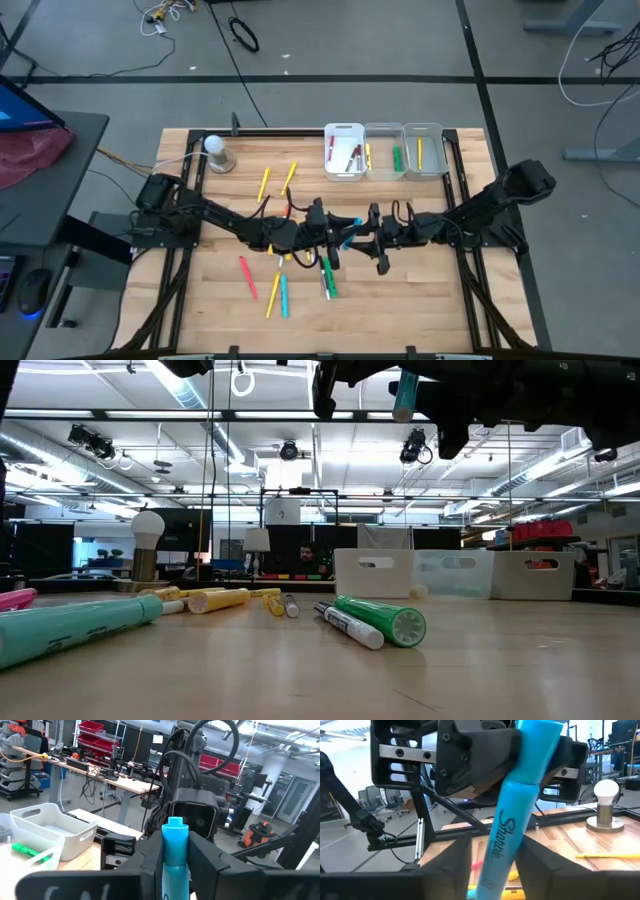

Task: Pick & Place Markers
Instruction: Put the blue highlighter pen into the transparent bin

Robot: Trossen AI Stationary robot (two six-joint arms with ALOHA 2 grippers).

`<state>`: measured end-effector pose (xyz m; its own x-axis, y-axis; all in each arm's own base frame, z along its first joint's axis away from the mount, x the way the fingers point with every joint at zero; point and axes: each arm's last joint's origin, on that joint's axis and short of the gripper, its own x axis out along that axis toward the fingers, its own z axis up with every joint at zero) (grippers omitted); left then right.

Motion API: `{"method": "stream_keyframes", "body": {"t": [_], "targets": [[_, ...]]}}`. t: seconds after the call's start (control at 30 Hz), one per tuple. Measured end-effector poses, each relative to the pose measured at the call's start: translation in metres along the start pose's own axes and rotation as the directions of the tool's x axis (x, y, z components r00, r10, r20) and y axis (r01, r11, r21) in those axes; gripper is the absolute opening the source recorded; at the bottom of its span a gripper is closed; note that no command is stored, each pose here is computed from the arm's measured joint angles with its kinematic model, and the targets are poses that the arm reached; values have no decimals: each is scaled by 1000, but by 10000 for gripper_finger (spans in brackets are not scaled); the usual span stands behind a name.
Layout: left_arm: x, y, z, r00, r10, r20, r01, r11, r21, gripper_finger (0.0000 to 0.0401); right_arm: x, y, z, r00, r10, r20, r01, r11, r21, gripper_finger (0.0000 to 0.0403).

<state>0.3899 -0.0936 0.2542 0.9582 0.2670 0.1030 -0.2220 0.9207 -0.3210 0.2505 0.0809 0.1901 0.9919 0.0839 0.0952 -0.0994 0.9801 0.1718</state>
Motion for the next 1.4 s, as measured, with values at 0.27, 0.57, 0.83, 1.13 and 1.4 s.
{"method": "stream_keyframes", "body": {"t": [0.27,0.57,0.83,1.13,1.4], "targets": [[0,0,-1,1000,3,-9,-3,999,38,108,-2,-1,-1,998,-40,-55,40,999,-7,50],[-6,-1,-10,991,95,-95,-80,986,149,175,-39,-22,32,922,-330,-204,333,943,-20,50],[-7,4,-18,975,155,-157,-134,981,140,185,-66,-83,102,693,-623,-362,619,772,-143,50],[-5,7,-17,975,162,-154,-141,980,137,185,-71,-191,114,557,-605,-569,715,698,-42,50],[-5,7,-17,975,162,-155,-144,982,120,185,-78,-267,73,432,-513,-742,814,576,76,50]]}}
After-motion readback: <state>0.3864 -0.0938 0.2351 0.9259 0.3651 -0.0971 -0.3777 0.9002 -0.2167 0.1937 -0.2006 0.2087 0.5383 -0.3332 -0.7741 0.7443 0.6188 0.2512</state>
